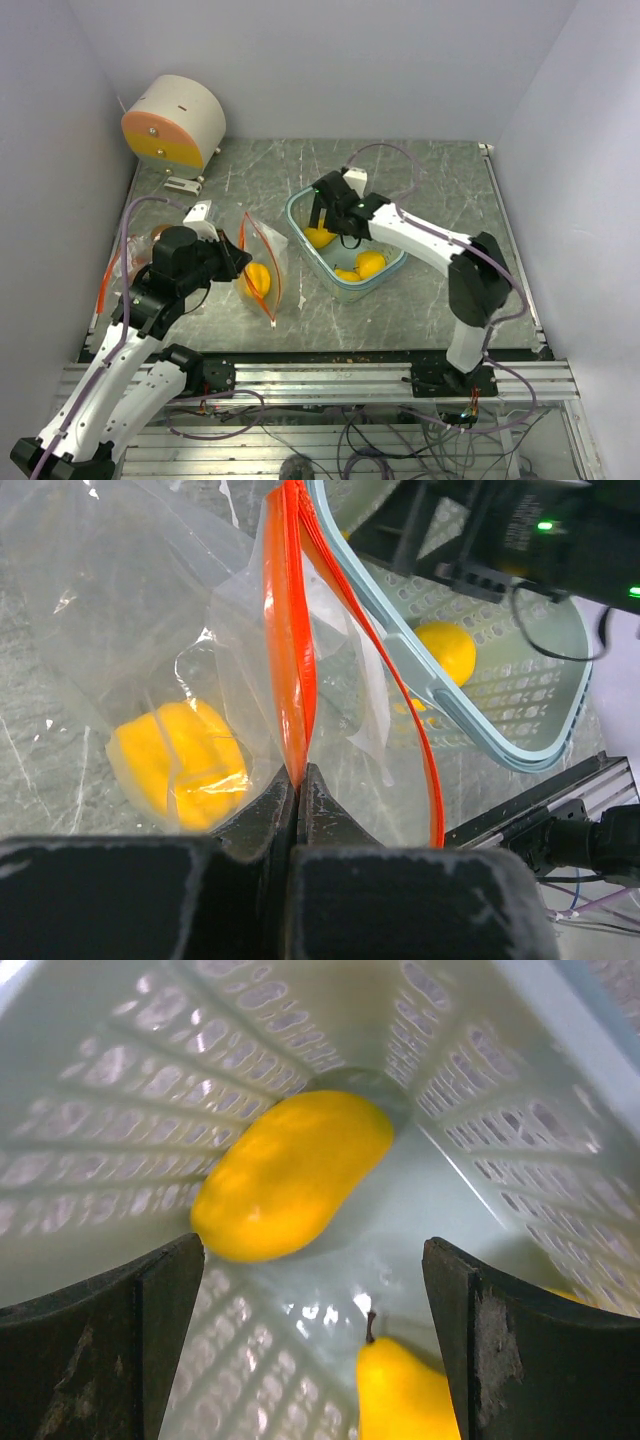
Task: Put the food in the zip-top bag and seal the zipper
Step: Pick up the fake fruit from the bin.
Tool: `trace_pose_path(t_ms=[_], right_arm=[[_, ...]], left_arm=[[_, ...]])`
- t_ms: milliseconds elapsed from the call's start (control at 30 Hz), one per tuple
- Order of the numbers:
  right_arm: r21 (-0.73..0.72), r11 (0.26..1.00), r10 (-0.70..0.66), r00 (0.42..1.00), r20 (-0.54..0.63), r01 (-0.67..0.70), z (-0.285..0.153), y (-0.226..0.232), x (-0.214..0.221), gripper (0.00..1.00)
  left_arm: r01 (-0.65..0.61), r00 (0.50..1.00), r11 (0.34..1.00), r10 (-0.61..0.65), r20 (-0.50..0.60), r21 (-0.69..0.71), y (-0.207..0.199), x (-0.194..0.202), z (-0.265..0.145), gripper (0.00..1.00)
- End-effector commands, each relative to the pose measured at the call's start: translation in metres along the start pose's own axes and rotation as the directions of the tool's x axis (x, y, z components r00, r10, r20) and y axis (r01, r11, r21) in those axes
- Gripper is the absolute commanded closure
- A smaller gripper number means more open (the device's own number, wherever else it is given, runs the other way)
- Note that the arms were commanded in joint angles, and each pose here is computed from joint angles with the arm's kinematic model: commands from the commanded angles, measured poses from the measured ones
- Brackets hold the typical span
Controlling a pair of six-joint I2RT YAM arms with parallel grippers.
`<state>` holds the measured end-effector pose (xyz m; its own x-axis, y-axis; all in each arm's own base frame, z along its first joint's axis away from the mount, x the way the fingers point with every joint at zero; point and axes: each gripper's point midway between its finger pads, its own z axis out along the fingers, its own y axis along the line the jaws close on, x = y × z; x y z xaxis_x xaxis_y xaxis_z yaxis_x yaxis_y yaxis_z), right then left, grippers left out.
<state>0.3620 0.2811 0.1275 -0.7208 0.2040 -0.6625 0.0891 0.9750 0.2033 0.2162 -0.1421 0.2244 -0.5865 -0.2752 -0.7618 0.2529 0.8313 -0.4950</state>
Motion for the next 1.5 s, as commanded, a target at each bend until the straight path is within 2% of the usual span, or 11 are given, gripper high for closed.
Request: trace_pose_path(t_ms=[0, 200, 367, 467, 600, 800, 900, 1167, 1233, 1300, 1467], right_arm=[[0.114, 0.993, -0.038, 0.999, -0.032, 0.041, 0.031, -0.009, 0.01, 0.09], [0.162, 0.986, 0.041, 0.998, -0.04, -0.034, 0.064, -0.002, 0.022, 0.09], [0.206, 0.978, 0.045, 0.997, -0.061, -0.032, 0.079, -0.014, 0.042, 0.11], [0.22, 0.976, 0.029, 0.996, -0.086, -0.009, 0.081, -0.024, 0.055, 0.26], [0.236, 0.972, 0.002, 0.997, -0.076, 0.016, 0.073, -0.037, 0.057, 0.58], [0.192, 0.981, -0.043, 0.999, 0.026, 0.037, 0.041, -0.034, 0.017, 0.93], [0.138, 0.989, -0.059, 0.993, 0.103, 0.044, 0.014, -0.031, -0.011, 1.0], [-0.203, 0.972, -0.072, 0.969, 0.237, 0.122, -0.063, 0.008, -0.054, 1.0], [-0.327, 0.931, -0.077, 0.961, 0.265, 0.165, -0.088, 0.025, -0.061, 1.0], [-0.468, 0.853, -0.101, 0.952, 0.287, 0.231, -0.117, 0.045, -0.062, 1.0], [-0.811, 0.49, -0.097, 0.945, 0.313, 0.32, -0.2, 0.096, -0.043, 1.0]], left_arm=[[-0.003, 1.0, 0.999, 0.002, 0.02, 0.044, -0.012, -0.008, -0.008, 0.93], [-0.017, 1.0, 0.999, 0.016, 0.013, 0.047, -0.013, -0.009, -0.01, 0.93], [-0.032, 0.999, 0.998, 0.032, 0.013, 0.045, -0.014, -0.01, -0.015, 0.93], [-0.036, 0.999, 0.999, 0.035, 0.022, 0.035, -0.012, -0.01, -0.018, 0.93], [-0.031, 0.999, 0.999, 0.03, 0.027, 0.036, -0.011, -0.01, -0.017, 0.93], [-0.02, 0.999, 0.999, 0.019, 0.03, 0.044, -0.012, -0.01, -0.015, 0.93], [-0.012, 0.999, 0.999, 0.011, 0.034, 0.039, -0.01, -0.008, -0.013, 0.93], [0.006, 1.0, 0.999, -0.006, 0.014, 0.037, -0.006, 0.0, -0.001, 0.93], [0.013, 1.0, 0.999, -0.013, 0.01, 0.042, -0.005, 0.002, 0.005, 0.93], [0.02, 1.0, 0.999, -0.02, -0.004, 0.044, -0.005, 0.004, 0.013, 0.93], [0.028, 0.999, 0.998, -0.027, -0.025, 0.062, -0.009, 0.004, 0.025, 0.93]])
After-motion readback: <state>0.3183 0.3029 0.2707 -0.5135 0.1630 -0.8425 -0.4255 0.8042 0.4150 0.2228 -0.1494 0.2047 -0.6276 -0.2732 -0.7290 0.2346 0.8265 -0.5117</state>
